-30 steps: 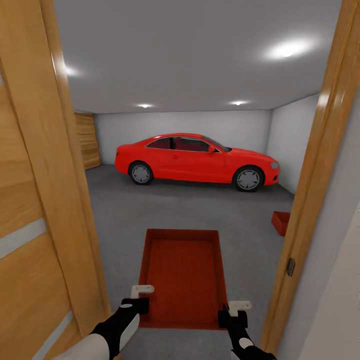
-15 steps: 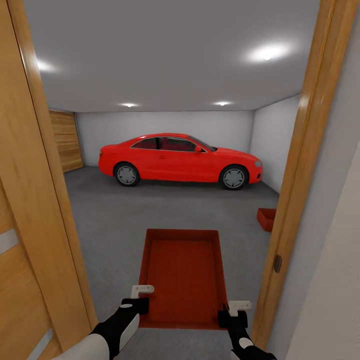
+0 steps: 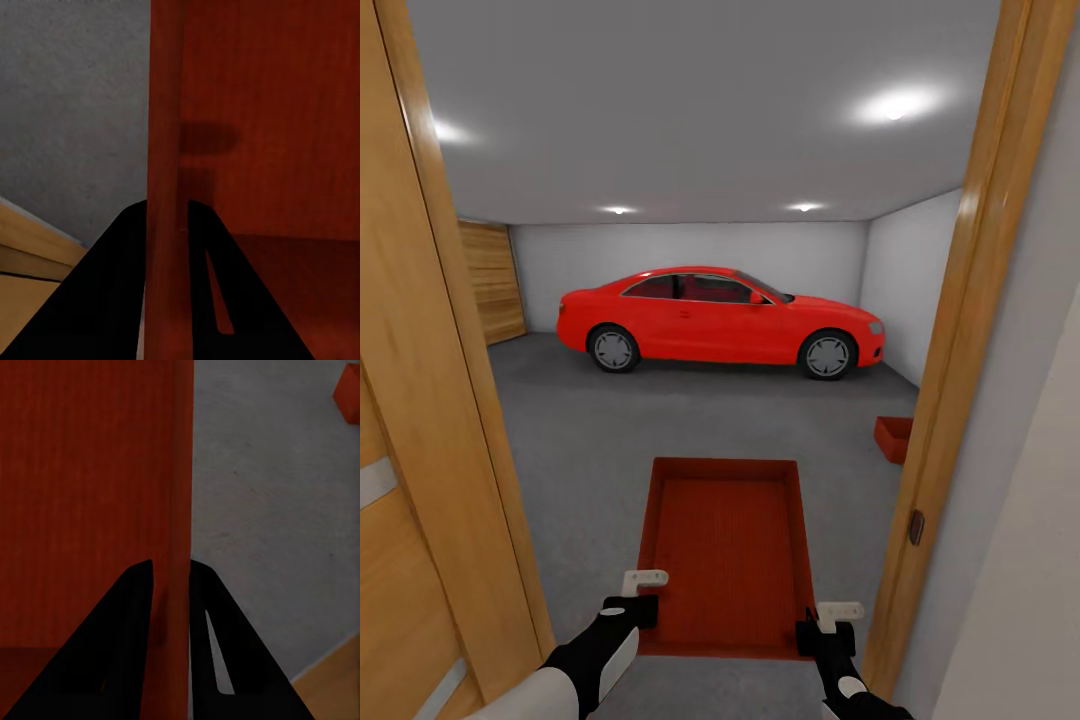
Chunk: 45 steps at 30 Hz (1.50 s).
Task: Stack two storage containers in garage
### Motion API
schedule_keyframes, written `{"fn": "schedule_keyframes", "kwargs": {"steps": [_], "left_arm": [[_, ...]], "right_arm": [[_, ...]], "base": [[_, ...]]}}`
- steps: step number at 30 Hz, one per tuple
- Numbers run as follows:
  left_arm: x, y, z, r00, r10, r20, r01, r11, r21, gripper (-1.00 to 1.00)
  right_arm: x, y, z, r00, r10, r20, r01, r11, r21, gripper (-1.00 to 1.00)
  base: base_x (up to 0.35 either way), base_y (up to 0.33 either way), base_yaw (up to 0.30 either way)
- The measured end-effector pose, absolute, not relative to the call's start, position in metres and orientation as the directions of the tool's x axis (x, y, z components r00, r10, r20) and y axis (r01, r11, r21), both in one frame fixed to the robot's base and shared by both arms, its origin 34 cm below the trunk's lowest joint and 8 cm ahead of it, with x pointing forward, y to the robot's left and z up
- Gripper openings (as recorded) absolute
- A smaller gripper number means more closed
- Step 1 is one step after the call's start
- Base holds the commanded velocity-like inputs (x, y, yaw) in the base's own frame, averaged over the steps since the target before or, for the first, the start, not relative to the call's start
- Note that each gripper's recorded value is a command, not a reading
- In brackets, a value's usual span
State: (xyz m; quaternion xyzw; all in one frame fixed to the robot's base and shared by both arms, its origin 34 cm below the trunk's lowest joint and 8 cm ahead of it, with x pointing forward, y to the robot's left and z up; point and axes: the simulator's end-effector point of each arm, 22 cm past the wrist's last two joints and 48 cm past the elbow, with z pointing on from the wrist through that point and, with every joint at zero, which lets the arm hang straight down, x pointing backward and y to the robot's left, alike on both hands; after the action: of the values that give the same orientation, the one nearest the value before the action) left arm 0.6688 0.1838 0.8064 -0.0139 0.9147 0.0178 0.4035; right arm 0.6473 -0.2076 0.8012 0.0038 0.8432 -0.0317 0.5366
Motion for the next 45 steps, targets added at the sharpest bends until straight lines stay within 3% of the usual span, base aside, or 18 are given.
{"fn": "schedule_keyframes", "kwargs": {"steps": [10, 45], "left_arm": [[0.6688, 0.1838, 0.8065, -0.674, -0.010, -0.739, -0.039, 0.999, 0.022, -1.00], [0.6689, 0.1835, 0.8065, -0.674, -0.009, -0.739, -0.038, 0.999, 0.023, -1.00]], "right_arm": [[0.6468, -0.2075, 0.8010, -0.424, -0.027, -0.905, 0.042, 0.998, -0.049, -1.00], [0.6468, -0.2078, 0.8008, -0.424, -0.027, -0.905, 0.042, 0.998, -0.049, -1.00]], "base": [[0.159, 0.155, 0.000], [0.017, 0.013, 0.000]]}}
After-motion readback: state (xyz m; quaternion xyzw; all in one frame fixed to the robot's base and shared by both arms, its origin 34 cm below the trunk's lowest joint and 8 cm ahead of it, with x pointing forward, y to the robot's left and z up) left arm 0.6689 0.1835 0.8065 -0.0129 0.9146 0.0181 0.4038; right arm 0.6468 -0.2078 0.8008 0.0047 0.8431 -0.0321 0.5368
